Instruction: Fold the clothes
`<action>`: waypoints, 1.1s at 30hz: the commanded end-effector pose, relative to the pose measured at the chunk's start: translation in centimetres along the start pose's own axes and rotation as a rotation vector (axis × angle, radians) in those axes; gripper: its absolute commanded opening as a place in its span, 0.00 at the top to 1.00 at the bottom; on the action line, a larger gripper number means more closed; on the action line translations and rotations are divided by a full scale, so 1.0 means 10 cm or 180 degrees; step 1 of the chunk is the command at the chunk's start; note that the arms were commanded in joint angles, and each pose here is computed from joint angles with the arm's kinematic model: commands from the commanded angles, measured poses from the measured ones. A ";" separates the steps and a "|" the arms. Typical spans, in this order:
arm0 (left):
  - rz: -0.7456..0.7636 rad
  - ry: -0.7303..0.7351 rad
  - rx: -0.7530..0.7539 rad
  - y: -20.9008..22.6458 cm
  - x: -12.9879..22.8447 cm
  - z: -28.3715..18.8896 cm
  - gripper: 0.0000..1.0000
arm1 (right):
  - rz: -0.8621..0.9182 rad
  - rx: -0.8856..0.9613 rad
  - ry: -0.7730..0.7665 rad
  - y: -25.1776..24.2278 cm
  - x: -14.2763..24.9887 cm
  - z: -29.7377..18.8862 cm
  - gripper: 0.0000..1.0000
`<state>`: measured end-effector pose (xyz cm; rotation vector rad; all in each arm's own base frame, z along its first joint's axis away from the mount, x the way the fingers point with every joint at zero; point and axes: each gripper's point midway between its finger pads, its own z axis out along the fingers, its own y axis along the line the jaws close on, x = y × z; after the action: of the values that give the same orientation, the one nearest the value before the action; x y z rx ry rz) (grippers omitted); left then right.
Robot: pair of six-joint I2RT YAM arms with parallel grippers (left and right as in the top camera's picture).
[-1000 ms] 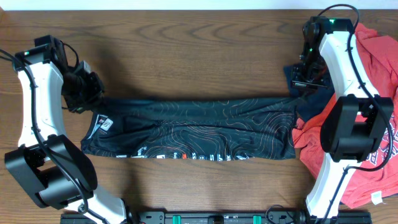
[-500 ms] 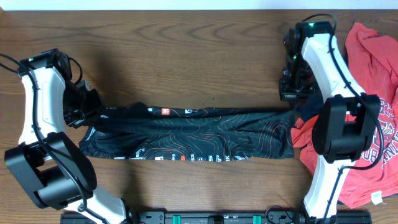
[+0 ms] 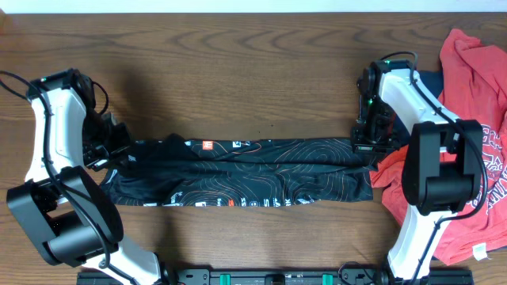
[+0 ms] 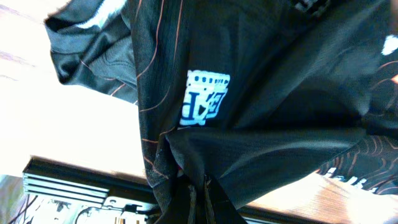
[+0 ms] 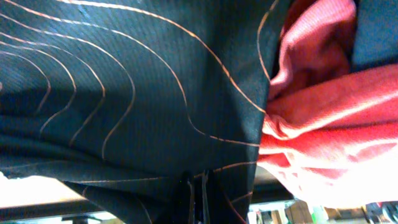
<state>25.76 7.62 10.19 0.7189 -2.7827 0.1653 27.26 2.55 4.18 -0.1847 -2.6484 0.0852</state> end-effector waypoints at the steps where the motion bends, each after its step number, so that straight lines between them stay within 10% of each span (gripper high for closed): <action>1: -0.0045 0.0080 -0.0089 0.08 0.07 0.06 0.94 | -0.0051 -0.0079 -0.0084 0.05 0.02 0.01 0.99; 15: -0.0374 0.0165 -0.0616 0.37 0.17 0.13 0.94 | 0.0063 0.0075 0.0134 -0.13 0.15 0.22 0.92; 19: -0.0372 0.0165 -0.0618 0.37 0.17 0.13 0.92 | 0.0091 0.0049 0.0093 -0.15 0.12 0.22 0.77; 22: -0.0371 0.0191 -0.0624 0.37 0.19 0.12 0.37 | 0.0100 0.0043 0.0085 -0.16 0.11 0.22 0.57; 33: -0.0363 0.0108 -0.0366 0.23 0.11 0.13 0.31 | -0.0053 -0.0190 -0.0018 -0.05 0.01 0.22 0.49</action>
<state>22.87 9.41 9.01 0.8038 -2.6687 -0.0663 25.48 1.55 2.11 -0.2124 -2.6212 0.0874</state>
